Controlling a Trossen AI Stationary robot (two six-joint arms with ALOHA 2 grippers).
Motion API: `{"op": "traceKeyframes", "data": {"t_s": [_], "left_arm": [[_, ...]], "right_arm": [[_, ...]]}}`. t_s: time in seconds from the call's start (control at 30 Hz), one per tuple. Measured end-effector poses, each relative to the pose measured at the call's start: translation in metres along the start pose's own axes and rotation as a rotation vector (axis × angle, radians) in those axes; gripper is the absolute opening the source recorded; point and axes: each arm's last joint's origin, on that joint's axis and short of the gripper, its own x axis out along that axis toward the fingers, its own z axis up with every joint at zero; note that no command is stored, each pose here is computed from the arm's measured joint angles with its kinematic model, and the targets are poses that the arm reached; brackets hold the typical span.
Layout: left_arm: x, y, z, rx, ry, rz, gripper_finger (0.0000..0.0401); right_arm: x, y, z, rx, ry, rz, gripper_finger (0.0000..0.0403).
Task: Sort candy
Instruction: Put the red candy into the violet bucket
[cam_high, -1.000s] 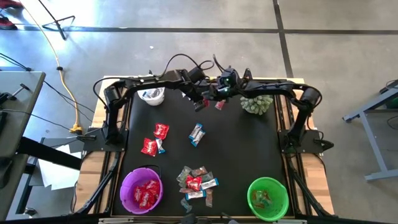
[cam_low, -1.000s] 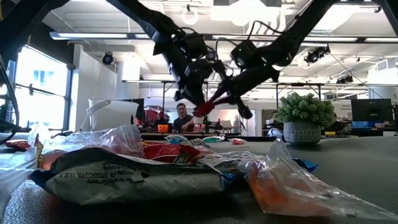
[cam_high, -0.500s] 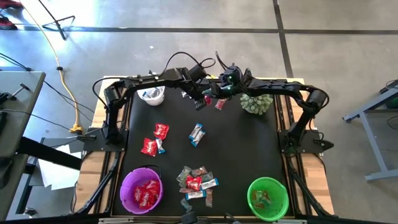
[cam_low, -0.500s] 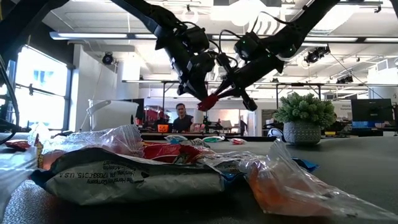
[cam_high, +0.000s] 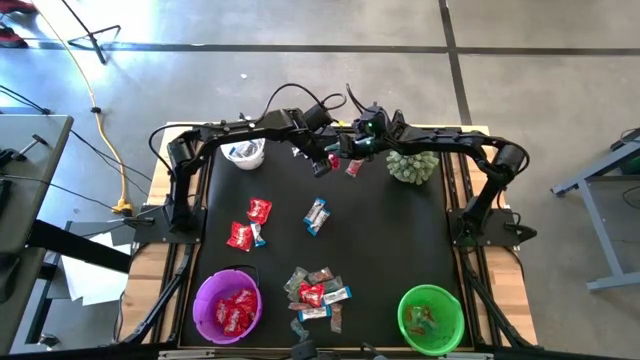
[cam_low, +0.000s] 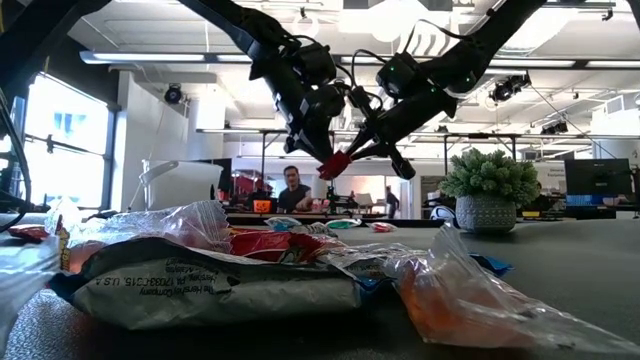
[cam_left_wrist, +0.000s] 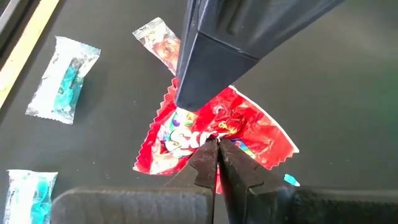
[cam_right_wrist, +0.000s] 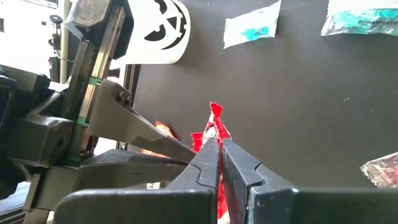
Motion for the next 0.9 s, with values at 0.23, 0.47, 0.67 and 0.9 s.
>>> {"op": "traceKeyframes", "data": {"t_s": [0.23,0.47,0.67,0.9], "left_arm": [[0.0,0.0007,-0.0002,0.0,0.002,0.019,0.0001],[0.0002,0.001,-0.0003,0.002,0.003,0.021,0.0],[0.0001,0.001,-0.0019,0.032,0.018,0.018,0.0015],[-0.0003,0.0008,-0.0099,0.13,0.098,0.009,0.007]], "right_arm": [[-0.0001,-0.0001,0.0001,-0.003,0.0,0.0,0.0],[-0.0001,-0.0001,0.0001,-0.003,0.001,0.0,0.0],[-0.0001,-0.0001,-0.0001,-0.002,0.007,0.004,0.0],[0.0,-0.0003,-0.0005,-0.002,0.011,0.005,0.0]]}}
